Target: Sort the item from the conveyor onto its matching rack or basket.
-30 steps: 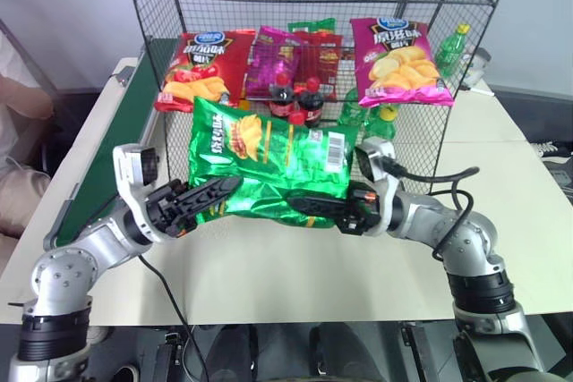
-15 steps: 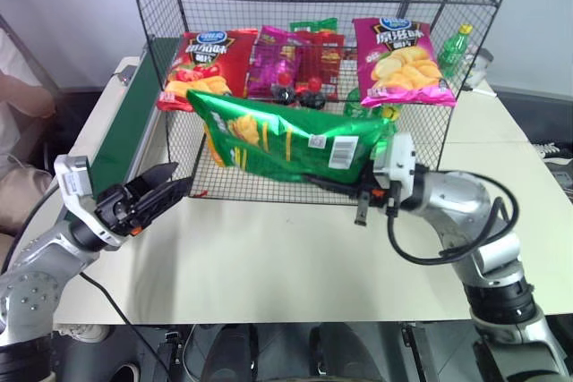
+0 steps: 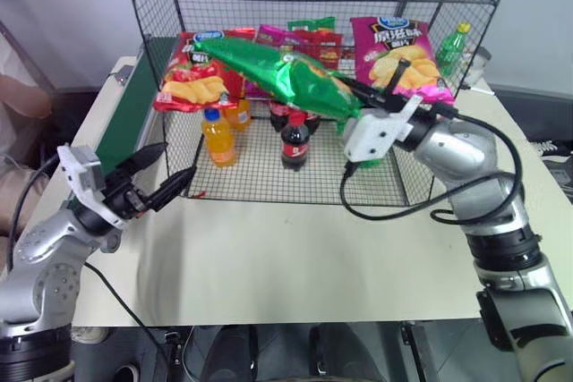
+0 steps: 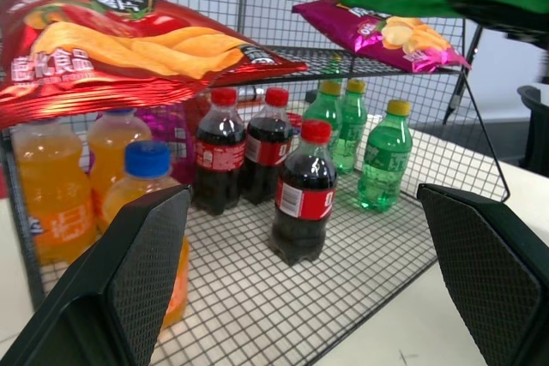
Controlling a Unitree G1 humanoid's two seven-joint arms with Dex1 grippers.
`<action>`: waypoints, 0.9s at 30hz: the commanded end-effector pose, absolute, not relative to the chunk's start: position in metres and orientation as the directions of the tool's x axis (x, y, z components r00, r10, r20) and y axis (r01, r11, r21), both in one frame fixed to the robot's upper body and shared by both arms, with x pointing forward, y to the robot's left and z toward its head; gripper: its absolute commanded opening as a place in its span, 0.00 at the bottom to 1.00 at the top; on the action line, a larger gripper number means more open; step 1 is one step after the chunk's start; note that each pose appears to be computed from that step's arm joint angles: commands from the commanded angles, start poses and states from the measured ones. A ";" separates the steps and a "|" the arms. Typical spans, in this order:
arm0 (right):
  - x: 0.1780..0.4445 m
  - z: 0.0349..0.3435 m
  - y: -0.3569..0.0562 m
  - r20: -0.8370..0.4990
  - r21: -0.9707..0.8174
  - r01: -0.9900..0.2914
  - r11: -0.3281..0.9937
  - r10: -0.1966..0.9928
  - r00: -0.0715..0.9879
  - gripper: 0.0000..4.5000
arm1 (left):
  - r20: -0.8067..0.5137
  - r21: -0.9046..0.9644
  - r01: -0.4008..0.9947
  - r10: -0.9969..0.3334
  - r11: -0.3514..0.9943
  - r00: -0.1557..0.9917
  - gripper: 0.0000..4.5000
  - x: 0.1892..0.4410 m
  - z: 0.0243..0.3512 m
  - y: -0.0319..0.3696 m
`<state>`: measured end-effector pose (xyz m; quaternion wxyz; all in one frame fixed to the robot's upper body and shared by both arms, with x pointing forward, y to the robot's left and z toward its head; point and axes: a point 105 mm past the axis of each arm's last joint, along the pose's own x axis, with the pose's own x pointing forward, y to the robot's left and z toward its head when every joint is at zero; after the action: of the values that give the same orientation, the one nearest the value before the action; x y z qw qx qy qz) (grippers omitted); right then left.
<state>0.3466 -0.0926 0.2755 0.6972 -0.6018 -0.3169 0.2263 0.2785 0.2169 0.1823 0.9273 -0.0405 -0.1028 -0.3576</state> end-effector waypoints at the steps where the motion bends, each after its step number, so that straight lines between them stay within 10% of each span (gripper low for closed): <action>1: 0.367 0.283 -0.098 0.218 -0.976 0.182 0.122 0.609 0.762 0.02 | 0.249 0.042 0.663 -0.651 0.747 0.717 1.00 0.276 0.192 0.214; 27: 0.424 0.260 -0.102 0.199 -0.965 0.106 0.242 0.402 0.894 0.02 | 0.276 0.037 0.617 -0.601 0.786 0.750 1.00 0.273 0.190 0.209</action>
<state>0.4249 -0.1058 0.2489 0.7622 -0.6094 -0.1929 0.1027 0.2771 0.2134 0.1765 0.9402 -0.0441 -0.1111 -0.3190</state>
